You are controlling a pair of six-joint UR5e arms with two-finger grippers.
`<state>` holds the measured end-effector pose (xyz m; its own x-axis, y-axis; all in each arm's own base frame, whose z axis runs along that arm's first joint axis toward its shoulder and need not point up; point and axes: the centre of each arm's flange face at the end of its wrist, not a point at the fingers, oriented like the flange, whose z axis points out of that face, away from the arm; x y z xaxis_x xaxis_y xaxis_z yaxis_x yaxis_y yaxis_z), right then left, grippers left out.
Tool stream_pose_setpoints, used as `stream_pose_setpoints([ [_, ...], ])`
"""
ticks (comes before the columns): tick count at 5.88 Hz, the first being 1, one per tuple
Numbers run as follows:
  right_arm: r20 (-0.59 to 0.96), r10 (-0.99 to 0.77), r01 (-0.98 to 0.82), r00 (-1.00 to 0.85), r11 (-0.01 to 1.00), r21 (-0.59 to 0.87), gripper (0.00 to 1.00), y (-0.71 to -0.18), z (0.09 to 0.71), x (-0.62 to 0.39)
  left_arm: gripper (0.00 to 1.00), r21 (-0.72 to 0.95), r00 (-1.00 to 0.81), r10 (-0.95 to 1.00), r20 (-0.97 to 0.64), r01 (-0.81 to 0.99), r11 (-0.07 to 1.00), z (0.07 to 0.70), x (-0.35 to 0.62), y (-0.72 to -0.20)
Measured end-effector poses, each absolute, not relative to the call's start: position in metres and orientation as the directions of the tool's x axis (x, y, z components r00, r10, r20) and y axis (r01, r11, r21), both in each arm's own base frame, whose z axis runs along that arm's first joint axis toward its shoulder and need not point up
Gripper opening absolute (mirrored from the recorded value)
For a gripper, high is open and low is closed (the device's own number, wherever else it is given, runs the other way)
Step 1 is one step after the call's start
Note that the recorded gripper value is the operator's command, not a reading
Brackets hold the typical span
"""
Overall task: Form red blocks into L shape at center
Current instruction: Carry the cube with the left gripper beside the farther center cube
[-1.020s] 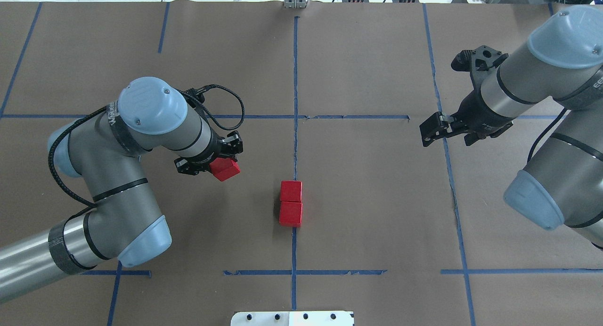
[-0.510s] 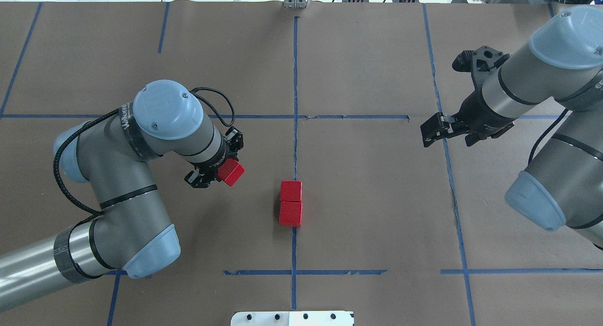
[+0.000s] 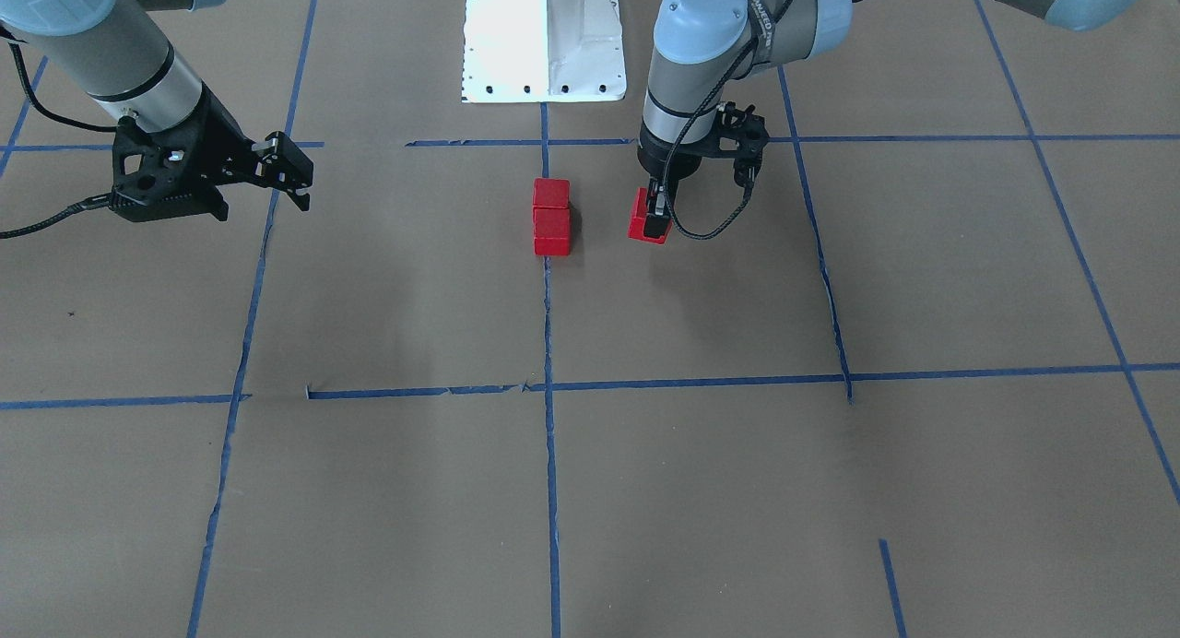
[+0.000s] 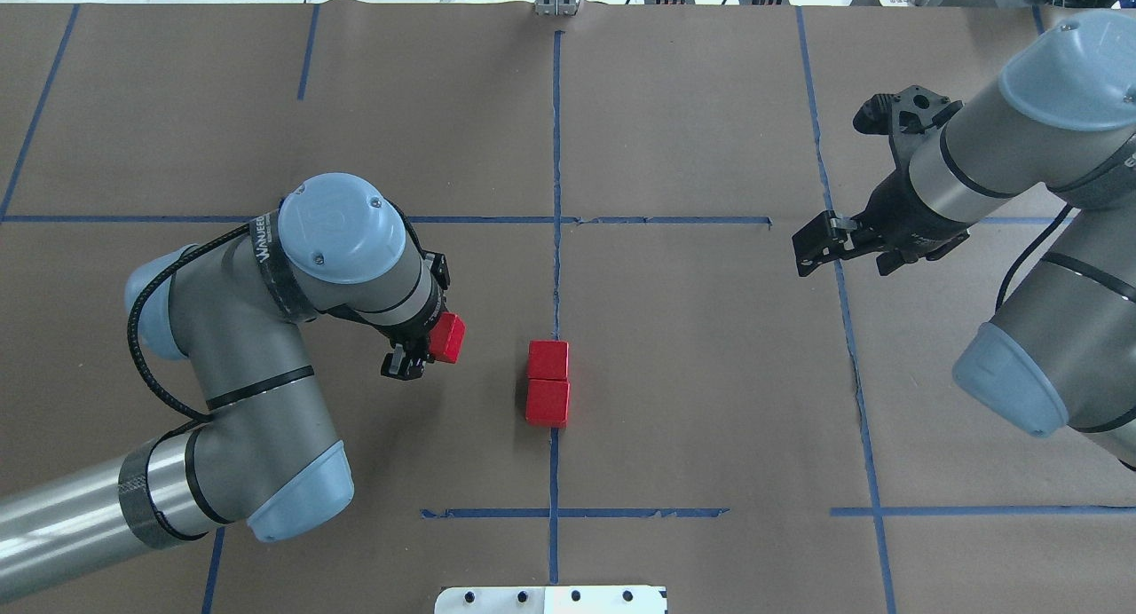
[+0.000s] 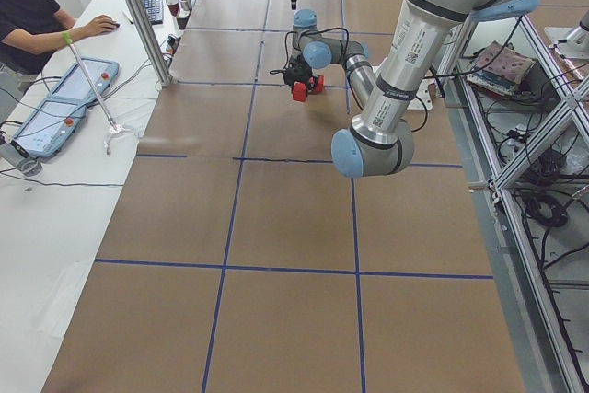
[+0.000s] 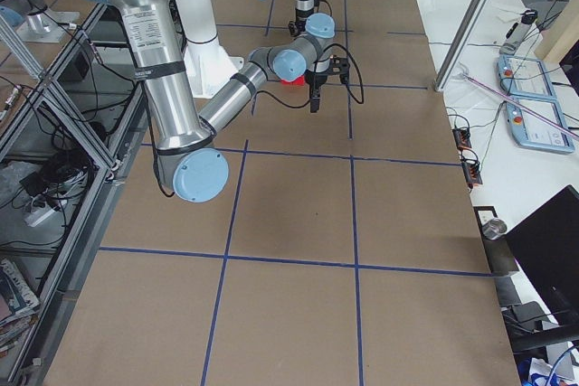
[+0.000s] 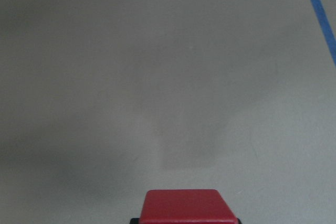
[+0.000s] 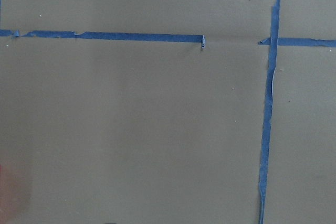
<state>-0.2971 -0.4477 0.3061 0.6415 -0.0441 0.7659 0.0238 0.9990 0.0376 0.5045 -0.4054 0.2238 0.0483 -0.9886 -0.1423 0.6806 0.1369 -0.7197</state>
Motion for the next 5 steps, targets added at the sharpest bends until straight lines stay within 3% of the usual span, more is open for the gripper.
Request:
stream_pose_setpoints([
  [2,0.767,-0.038,0.019,0.641,0.999,0.033,1.0,-0.447,0.306,-0.297,0.01,-0.734,-0.026,-0.998,-0.049,0.679,0.018,0.218,0.52,-0.404],
  [5,0.767,-0.026,0.011,0.641,1.0,0.025,1.0,-0.447,0.305,-0.297,0.02,-0.725,-0.017,-1.0,-0.015,0.689,-0.001,0.215,0.559,-0.391],
])
